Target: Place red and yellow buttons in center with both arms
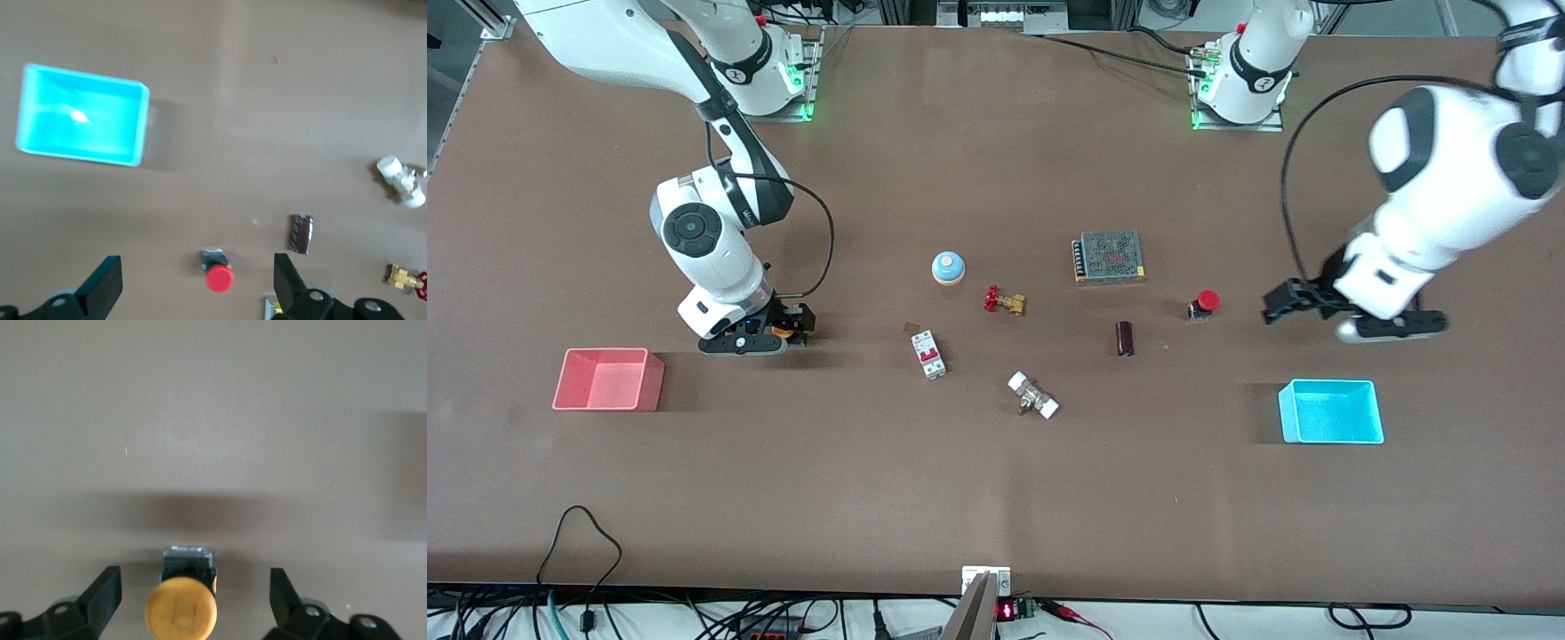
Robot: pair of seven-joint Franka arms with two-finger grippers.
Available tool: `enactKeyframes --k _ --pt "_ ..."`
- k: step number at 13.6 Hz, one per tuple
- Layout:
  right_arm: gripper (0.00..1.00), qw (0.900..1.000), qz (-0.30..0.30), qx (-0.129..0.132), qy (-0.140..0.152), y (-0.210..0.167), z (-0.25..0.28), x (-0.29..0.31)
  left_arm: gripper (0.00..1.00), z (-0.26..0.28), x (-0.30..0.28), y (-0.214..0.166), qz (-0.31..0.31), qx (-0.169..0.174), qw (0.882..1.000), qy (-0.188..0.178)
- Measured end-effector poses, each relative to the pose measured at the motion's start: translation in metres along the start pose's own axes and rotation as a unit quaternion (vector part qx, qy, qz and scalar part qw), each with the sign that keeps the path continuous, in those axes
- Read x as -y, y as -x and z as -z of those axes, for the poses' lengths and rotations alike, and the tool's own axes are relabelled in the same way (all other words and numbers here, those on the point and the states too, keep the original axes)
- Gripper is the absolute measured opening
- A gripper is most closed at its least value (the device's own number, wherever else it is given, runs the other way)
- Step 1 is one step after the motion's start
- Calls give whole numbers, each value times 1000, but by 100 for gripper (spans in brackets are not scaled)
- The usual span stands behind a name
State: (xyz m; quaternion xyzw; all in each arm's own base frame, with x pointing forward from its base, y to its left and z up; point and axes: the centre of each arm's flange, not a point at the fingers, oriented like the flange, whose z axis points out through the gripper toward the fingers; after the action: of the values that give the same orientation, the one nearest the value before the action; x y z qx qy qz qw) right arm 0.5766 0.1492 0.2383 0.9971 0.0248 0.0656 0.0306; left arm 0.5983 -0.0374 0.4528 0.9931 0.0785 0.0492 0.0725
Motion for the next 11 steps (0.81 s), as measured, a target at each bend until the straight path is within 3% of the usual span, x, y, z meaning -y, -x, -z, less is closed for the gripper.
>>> enactKeyframes --k 2,3,7,11 --pt "100 1000 -16 -10 1 -18 25 -6 100 22 17 -13 -4 -10 1000 -5" --pt "100 999 -38 -2 -1 -28 46 -11 100 31 18 -15 -8 -5 1000 -12" --pt "100 997 -44 54 -36 -60 188 -38 100 82 13 -19 -25 22 999 -43" --pt "100 992 -82 90 -23 -59 288 -109 100 103 19 -21 -19 24 999 -45"
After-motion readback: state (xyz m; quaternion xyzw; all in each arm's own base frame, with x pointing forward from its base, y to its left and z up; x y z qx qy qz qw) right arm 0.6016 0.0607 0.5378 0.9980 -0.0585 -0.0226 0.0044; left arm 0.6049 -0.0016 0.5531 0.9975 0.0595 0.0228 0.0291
